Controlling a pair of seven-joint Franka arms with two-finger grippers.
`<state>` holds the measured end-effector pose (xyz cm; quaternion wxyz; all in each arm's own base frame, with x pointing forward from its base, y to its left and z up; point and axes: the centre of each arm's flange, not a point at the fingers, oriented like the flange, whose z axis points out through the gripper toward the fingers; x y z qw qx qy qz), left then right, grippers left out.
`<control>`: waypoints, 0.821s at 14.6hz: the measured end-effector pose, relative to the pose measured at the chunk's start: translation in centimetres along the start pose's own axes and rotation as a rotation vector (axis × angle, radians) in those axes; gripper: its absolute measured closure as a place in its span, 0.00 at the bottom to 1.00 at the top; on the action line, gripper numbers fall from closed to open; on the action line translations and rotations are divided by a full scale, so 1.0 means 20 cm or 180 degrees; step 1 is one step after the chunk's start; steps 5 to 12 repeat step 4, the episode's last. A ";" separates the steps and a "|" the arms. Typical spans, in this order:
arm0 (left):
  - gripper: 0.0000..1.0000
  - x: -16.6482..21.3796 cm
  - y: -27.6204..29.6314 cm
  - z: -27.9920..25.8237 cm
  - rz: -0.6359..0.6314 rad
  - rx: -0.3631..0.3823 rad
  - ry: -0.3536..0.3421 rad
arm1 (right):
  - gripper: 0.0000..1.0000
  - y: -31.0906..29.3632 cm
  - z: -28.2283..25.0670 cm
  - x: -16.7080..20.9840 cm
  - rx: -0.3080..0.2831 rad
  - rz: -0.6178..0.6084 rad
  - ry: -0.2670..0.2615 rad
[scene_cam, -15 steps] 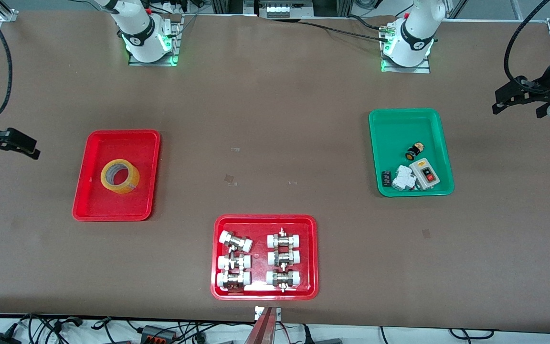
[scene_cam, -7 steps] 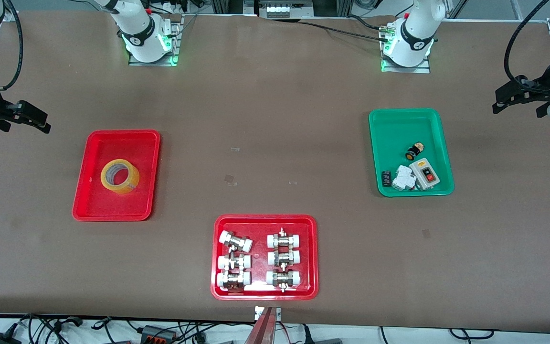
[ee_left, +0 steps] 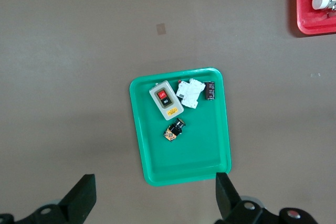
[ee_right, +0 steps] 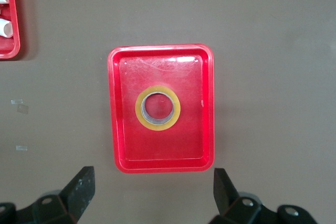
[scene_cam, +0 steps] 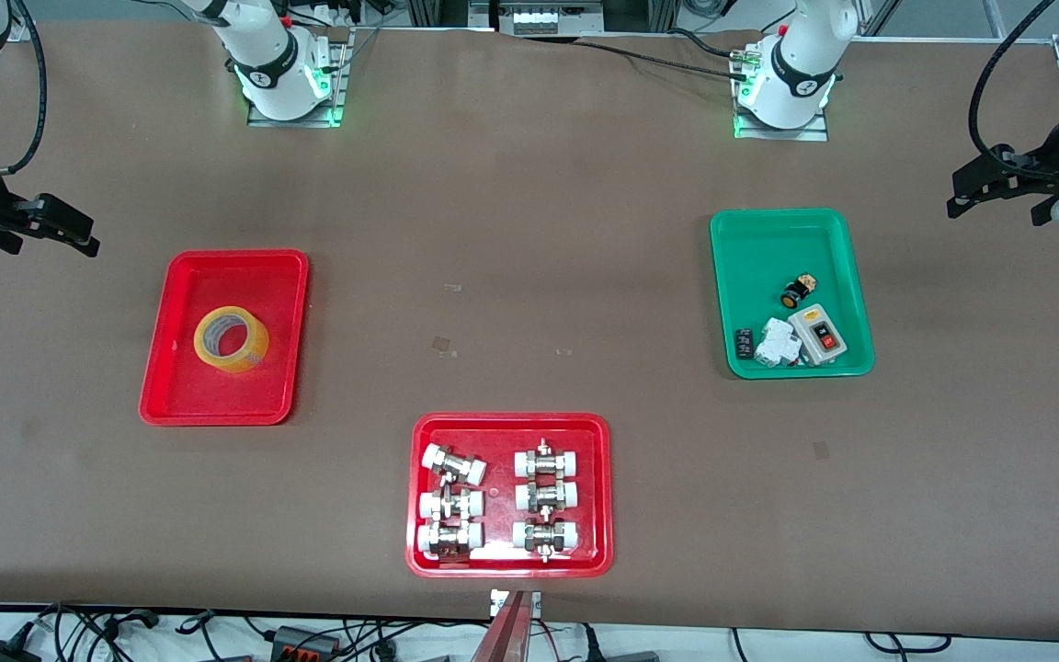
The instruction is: Left arm passes tape to right arm into tray
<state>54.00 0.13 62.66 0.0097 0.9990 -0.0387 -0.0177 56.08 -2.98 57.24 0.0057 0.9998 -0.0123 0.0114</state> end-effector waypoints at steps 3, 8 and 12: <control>0.00 0.00 0.01 0.00 0.0007 0.0000 -0.0004 | 0.00 0.00 0.00 0.00 0.0001 0.0000 -0.0015; 0.00 0.00 0.01 0.00 0.0011 0.0000 -0.0004 | 0.00 0.00 0.00 -0.01 0.0001 0.0000 -0.0031; 0.00 0.00 0.01 0.00 0.0011 0.0000 -0.0004 | 0.00 0.00 0.00 -0.01 0.0001 0.0000 -0.0031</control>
